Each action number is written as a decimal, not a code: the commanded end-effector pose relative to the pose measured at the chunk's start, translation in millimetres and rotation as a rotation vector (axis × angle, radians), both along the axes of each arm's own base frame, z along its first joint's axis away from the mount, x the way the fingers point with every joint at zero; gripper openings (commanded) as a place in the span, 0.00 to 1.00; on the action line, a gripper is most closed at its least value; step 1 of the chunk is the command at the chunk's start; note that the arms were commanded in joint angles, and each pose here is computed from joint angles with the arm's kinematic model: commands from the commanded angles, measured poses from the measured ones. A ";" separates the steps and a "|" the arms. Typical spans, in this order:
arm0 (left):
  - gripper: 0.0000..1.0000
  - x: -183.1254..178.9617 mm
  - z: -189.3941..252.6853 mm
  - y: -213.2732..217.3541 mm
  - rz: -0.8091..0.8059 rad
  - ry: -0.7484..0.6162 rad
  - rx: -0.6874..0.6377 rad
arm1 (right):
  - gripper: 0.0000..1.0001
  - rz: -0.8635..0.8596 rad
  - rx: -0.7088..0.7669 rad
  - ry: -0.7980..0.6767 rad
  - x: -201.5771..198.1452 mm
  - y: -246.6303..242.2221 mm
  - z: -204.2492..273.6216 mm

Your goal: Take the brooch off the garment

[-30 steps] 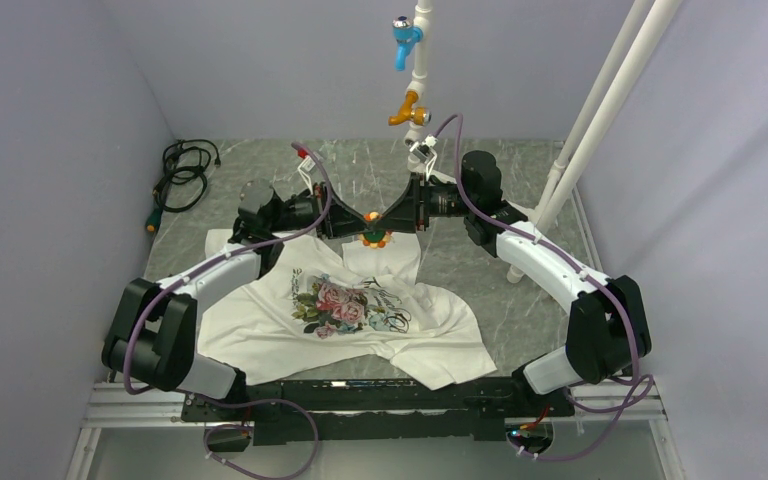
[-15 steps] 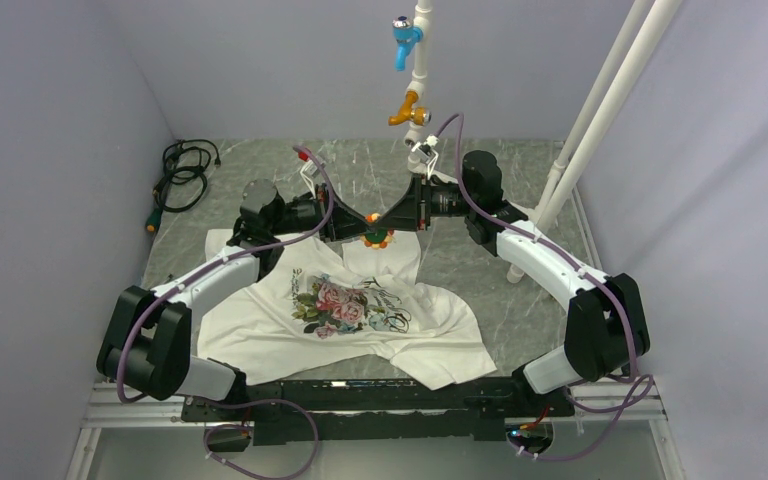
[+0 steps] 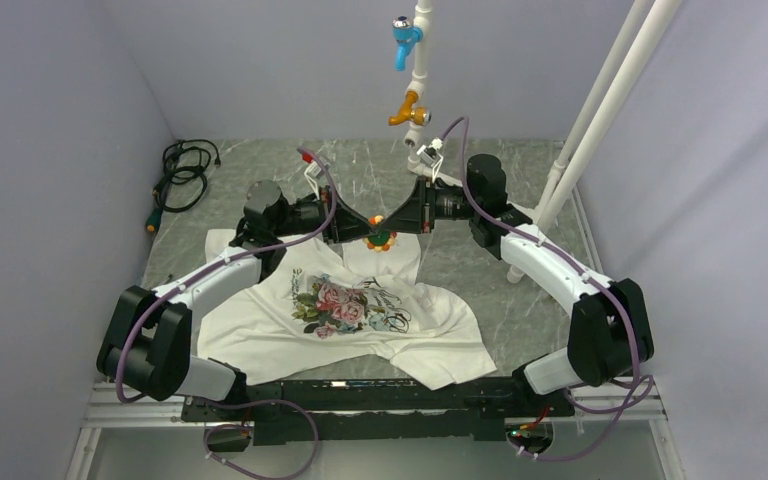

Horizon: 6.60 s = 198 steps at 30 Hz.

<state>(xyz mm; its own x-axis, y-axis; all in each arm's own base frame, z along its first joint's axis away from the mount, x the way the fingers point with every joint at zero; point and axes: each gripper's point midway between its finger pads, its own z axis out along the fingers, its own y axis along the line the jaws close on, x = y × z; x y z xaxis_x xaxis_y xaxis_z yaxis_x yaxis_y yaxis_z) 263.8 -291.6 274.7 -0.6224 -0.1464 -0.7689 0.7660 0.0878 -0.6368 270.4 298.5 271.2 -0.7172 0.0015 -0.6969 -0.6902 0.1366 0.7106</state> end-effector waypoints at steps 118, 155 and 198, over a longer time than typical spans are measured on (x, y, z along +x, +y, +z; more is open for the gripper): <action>0.00 1.7 33.3 -8.1 0.017 -0.153 -0.050 | 0.23 0.045 0.071 -0.202 -8.2 -15.7 43.4; 0.81 37.6 34.1 -11.5 0.083 -0.180 0.088 | 0.00 0.053 -0.100 -0.278 -9.0 -19.4 8.9; 0.71 24.0 12.3 -22.7 0.027 -0.159 0.139 | 0.00 0.056 -0.095 -0.336 -20.5 -22.6 13.6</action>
